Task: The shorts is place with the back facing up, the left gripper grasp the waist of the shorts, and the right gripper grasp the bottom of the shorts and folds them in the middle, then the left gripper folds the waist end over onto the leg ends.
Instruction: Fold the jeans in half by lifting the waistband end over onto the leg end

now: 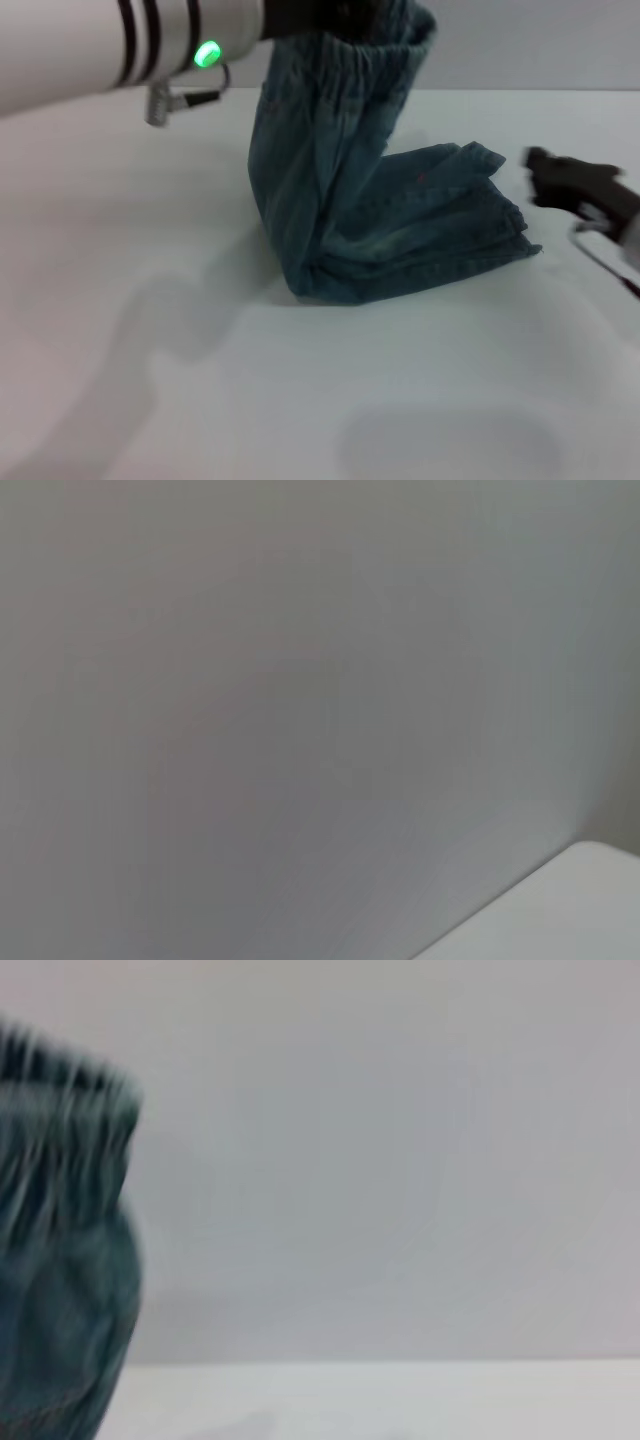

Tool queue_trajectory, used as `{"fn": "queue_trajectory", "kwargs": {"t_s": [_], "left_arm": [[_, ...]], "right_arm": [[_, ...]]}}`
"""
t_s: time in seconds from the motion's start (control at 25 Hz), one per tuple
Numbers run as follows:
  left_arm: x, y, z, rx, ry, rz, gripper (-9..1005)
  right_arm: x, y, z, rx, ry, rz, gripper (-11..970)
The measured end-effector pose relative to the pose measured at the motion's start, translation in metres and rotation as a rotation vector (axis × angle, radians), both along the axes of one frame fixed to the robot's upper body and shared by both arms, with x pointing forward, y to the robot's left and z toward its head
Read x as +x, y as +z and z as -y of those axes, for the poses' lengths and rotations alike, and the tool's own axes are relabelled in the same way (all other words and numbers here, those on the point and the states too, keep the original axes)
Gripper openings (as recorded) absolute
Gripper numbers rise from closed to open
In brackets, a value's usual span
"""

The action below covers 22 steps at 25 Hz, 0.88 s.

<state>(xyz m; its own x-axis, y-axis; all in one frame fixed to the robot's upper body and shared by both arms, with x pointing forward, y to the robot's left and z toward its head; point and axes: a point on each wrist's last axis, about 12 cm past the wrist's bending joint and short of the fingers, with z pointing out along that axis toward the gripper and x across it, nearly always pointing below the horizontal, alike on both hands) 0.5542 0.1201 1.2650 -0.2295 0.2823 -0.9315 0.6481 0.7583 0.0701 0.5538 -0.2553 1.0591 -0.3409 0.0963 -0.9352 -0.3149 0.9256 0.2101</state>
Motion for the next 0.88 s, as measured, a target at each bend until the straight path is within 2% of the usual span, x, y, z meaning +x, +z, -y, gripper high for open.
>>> {"fn": "queue_trajectory", "kwargs": {"t_s": [0.12, 0.32, 0.36, 0.4, 0.44, 0.52, 0.68, 0.76, 0.8, 0.88], "left_arm": [[0.001, -0.017, 0.009, -0.059, -0.023, -0.028, 33], [0.003, -0.050, 0.029, -0.104, -0.054, -0.030, 36], [0.003, -0.050, 0.029, -0.104, -0.054, -0.030, 37], [0.005, -0.066, 0.038, -0.136, -0.062, -0.041, 37], [0.005, -0.073, 0.042, -0.154, -0.066, -0.049, 38], [0.005, -0.078, 0.046, -0.170, -0.069, -0.052, 39], [-0.003, -0.121, 0.070, -0.192, -0.111, -0.025, 41], [-0.003, -0.121, 0.070, -0.192, -0.111, -0.025, 42], [-0.004, -0.130, 0.082, -0.201, -0.142, 0.010, 42], [-0.003, -0.134, 0.084, -0.215, -0.145, 0.017, 222]], "right_arm": [[-0.016, 0.003, 0.026, 0.002, -0.079, 0.017, 58], [-0.034, 0.003, 0.048, -0.008, -0.157, 0.029, 61], [-0.036, 0.002, 0.050, -0.004, -0.160, 0.030, 61], [-0.037, 0.002, 0.051, 0.001, -0.162, 0.029, 62], [-0.039, 0.000, 0.052, 0.005, -0.164, 0.026, 63], [-0.040, -0.002, 0.054, 0.010, -0.167, 0.020, 64], [-0.042, -0.006, 0.056, 0.013, -0.169, 0.007, 66], [-0.041, -0.007, 0.056, 0.017, -0.168, 0.002, 67], [-0.041, -0.008, 0.057, 0.018, -0.168, -0.001, 68], [-0.040, -0.008, 0.057, 0.022, -0.163, -0.002, 69]]}}
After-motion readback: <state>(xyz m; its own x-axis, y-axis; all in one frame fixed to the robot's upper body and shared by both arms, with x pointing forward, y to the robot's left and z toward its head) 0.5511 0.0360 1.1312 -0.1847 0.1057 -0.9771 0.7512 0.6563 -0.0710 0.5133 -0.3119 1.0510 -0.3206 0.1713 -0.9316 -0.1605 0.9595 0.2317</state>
